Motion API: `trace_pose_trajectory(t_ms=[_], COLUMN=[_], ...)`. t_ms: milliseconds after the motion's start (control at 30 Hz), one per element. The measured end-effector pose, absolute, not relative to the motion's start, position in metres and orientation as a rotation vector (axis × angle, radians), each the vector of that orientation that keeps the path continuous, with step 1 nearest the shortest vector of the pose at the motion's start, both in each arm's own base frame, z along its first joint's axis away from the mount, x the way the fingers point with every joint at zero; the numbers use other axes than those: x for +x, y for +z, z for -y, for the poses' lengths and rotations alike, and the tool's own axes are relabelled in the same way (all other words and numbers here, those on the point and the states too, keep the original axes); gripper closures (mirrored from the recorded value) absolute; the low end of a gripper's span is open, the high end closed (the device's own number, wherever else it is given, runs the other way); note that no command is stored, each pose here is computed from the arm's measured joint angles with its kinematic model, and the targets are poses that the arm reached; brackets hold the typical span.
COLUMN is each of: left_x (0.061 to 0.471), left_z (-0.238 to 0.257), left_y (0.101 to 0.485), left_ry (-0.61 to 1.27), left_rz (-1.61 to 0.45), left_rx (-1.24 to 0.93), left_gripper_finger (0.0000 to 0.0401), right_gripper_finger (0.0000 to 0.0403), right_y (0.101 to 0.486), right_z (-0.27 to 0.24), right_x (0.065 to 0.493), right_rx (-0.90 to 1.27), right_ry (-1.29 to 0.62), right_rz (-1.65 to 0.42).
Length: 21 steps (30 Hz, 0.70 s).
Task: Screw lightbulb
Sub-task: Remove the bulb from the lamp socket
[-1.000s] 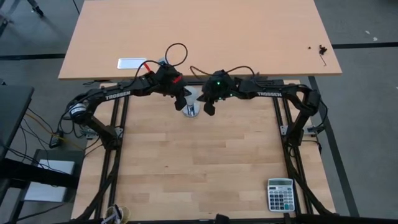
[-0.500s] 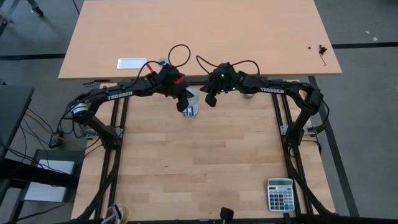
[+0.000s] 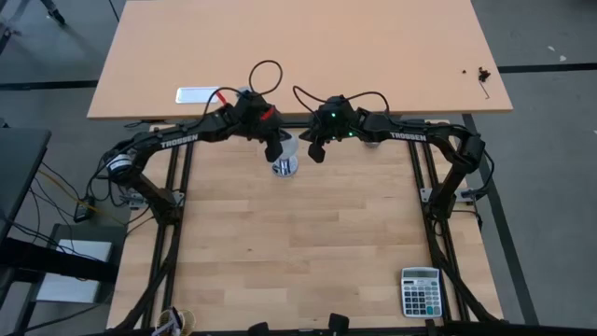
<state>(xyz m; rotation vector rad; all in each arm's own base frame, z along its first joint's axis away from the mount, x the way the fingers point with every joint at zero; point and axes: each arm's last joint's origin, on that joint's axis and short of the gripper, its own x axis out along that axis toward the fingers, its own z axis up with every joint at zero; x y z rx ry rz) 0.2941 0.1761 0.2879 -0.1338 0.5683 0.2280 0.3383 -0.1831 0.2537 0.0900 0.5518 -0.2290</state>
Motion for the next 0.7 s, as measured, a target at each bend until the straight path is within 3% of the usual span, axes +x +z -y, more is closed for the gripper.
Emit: trace_pose_trajectory(t_ms=[700], left_x=[0.287], left_z=[-0.186], left_y=[0.296], left_ry=[0.267], left_rz=[-0.532], left_rx=[-0.095], left_gripper_finger=[0.0401], right_gripper_finger=[0.0392], right_y=[0.257], right_z=[0.167], right_x=[0.342], right_rx=[0.079], right_ry=[-0.172], right_rz=[-0.56])
